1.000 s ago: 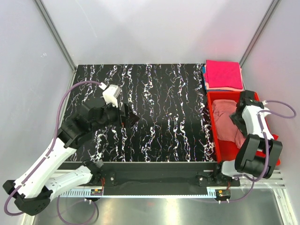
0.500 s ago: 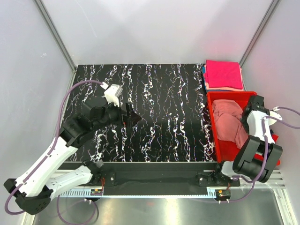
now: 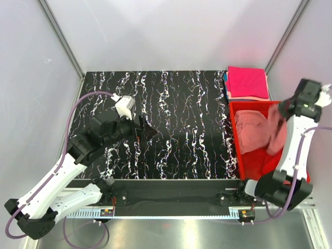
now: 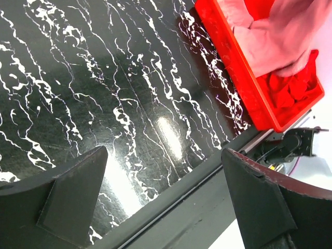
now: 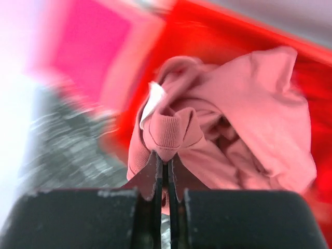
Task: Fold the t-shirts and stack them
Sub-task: Grab the tshirt from the pile, then move the tshirt to the center of the board
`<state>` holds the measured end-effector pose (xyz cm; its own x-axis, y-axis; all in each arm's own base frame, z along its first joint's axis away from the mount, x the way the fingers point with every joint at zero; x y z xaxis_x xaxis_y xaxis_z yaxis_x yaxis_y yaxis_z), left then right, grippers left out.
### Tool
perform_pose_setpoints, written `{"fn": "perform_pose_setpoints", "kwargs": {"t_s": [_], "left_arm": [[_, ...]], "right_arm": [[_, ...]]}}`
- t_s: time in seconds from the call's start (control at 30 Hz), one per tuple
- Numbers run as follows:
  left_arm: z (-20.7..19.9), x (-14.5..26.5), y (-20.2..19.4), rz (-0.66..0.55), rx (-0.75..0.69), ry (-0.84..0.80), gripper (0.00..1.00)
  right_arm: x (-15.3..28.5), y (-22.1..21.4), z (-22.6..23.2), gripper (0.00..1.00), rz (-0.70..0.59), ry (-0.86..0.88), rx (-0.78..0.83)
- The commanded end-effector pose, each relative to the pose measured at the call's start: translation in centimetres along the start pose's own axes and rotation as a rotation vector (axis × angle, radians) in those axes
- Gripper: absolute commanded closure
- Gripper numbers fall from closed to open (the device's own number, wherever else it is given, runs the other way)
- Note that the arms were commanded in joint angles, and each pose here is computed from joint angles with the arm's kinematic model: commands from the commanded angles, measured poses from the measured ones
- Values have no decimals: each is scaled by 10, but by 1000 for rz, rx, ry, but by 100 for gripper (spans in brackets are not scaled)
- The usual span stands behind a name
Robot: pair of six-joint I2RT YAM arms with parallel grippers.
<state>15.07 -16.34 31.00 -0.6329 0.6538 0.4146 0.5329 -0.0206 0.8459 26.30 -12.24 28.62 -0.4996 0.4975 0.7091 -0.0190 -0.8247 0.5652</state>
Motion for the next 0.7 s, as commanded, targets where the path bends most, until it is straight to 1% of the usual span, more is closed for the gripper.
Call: {"fn": "perform_pose_setpoints", "kwargs": {"t_s": [0.0, 0.03, 0.07, 0.1, 0.13, 0.17, 0.2, 0.23, 0.27, 0.3, 0.33, 0.37, 0.4, 0.43, 0.47, 0.5, 0.57, 0.6, 0.63, 0.67], "left_arm": [[-5, -1, 17, -85, 63, 2, 1], [-4, -4, 16, -72, 73, 20, 1], [-2, -4, 18, -71, 81, 37, 1], [-1, -3, 21, -80, 89, 59, 1], [-1, 0, 24, -87, 91, 68, 1], [-3, 3, 26, -100, 101, 63, 1], [0, 6, 29, -121, 106, 86, 1], [0, 10, 34, -146, 110, 89, 1], [1, 17, 38, -167, 111, 100, 1], [2, 21, 41, -179, 113, 114, 1], [6, 26, 41, -173, 122, 145, 1], [7, 34, 47, -198, 125, 163, 1], [10, 38, 44, -183, 127, 183, 1], [12, 41, 45, -184, 130, 199, 1], [12, 46, 47, -194, 130, 208, 1], [14, 48, 43, -171, 131, 225, 1], [19, 51, 39, -157, 136, 264, 1], [22, 53, 32, -137, 140, 280, 1], [24, 52, 28, -128, 143, 291, 1], [29, 47, 18, -101, 152, 310, 1]], "right_arm": [[117, 24, 69, 100, 112, 596, 20], [133, 23, 77, 100, 157, 641, 39], [158, 14, 91, 100, 205, 731, 90], [198, 18, 109, 100, 223, 873, 136], [220, 14, 116, 100, 256, 935, 167], [254, -2, 126, 100, 352, 1061, 218], [286, 5, 135, 100, 368, 1184, 231], [305, 7, 141, 100, 397, 1282, 240], [325, 7, 143, 100, 464, 1353, 213], [343, 11, 144, 100, 510, 1439, 225], [353, 15, 147, 100, 506, 1493, 214], [357, 16, 148, 100, 513, 1510, 197], [351, 9, 146, 100, 561, 1485, 159], [348, 9, 150, 100, 545, 1520, 149], [311, -10, 155, 100, 607, 1419, 116], [309, -15, 144, 100, 594, 1417, 115], [276, -34, 138, 100, 571, 1343, 106], [238, -62, 125, 100, 624, 1239, 107], [222, -78, 119, 100, 645, 1207, 117], [176, -113, 102, 100, 703, 1076, 129]]}}
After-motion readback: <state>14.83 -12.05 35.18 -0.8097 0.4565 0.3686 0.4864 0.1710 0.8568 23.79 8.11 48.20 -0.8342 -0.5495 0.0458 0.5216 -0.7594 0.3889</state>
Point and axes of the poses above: each gripper's point midway between its finger pads, its own x axis back along the fingers, its own z axis along the line the jaws close on, y = z × x, the point moved 7 cm from there along x, back along the fingers, and after that the axes turned 8 degrees about -x, right-handed, at the moved point
